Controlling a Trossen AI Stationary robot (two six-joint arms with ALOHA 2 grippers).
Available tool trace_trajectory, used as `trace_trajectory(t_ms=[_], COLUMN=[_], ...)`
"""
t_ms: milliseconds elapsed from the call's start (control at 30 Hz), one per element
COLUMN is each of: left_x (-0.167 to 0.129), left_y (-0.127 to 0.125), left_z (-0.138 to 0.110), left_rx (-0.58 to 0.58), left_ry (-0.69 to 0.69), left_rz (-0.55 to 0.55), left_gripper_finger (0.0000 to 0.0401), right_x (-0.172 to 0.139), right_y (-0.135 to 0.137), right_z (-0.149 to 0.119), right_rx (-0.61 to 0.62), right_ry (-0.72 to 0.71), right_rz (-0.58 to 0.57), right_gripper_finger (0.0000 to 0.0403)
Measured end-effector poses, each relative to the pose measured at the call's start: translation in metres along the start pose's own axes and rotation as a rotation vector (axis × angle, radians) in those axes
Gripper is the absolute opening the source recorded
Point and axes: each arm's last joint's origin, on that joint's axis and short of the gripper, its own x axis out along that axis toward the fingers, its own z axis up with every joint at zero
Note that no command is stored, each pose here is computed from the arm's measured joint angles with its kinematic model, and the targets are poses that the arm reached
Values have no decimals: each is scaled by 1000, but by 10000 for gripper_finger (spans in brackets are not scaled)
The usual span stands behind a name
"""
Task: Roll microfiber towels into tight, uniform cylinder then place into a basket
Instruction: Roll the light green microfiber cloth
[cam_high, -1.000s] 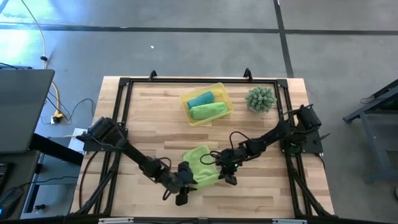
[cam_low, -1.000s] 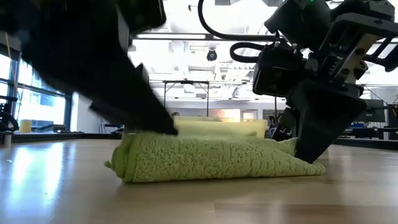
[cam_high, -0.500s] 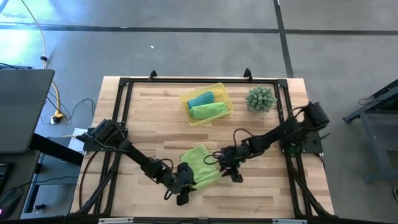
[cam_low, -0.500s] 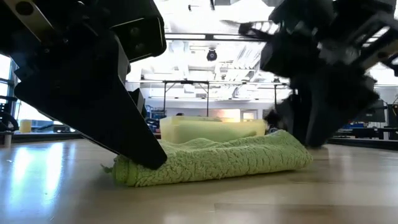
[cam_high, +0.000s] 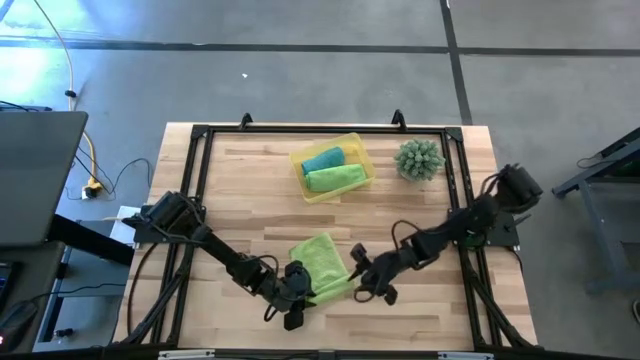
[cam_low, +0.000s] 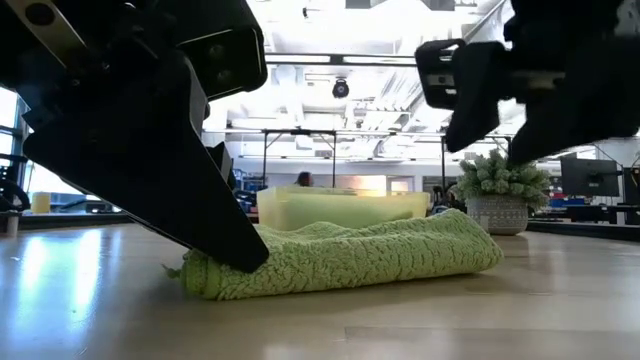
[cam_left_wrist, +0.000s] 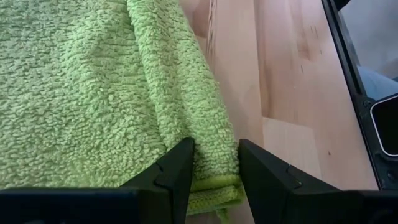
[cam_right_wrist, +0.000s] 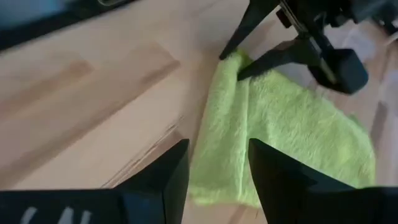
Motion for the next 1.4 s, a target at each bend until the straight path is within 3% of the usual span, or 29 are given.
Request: trace_trajectory(t_ms=[133, 400, 700, 867, 1000, 1233, 1400], left_x=[0, 0, 0, 0, -1, -14, -27], left_y=[0, 0, 0, 0, -3, -10, -17], left_z=[0, 0, 0, 1, 4, 13, 19], left_rx=[-1, -7, -8, -9, 16, 78, 89], left_ry=[-1, -1, -2, -3, -5, -16, -34], left_rz=[-1, 0, -1, -2, -10, -25, -39], left_gripper_finger=[122, 122, 122, 122, 122, 122, 122], right_x=[17, 39, 43, 43, 42, 42, 42], right_y=[3, 11, 4, 3, 3, 4, -1], right_z=[-5, -25, -34, -37, -38, -39, -42], right_rx=[12, 39, 55, 156, 192, 181, 264], right_ry=[-9, 60, 125, 149, 165, 177, 180], right_rz=[-59, -21, -98, -95, -92, -89, -85], right_gripper_finger=[158, 158, 158, 155, 123, 13, 10])
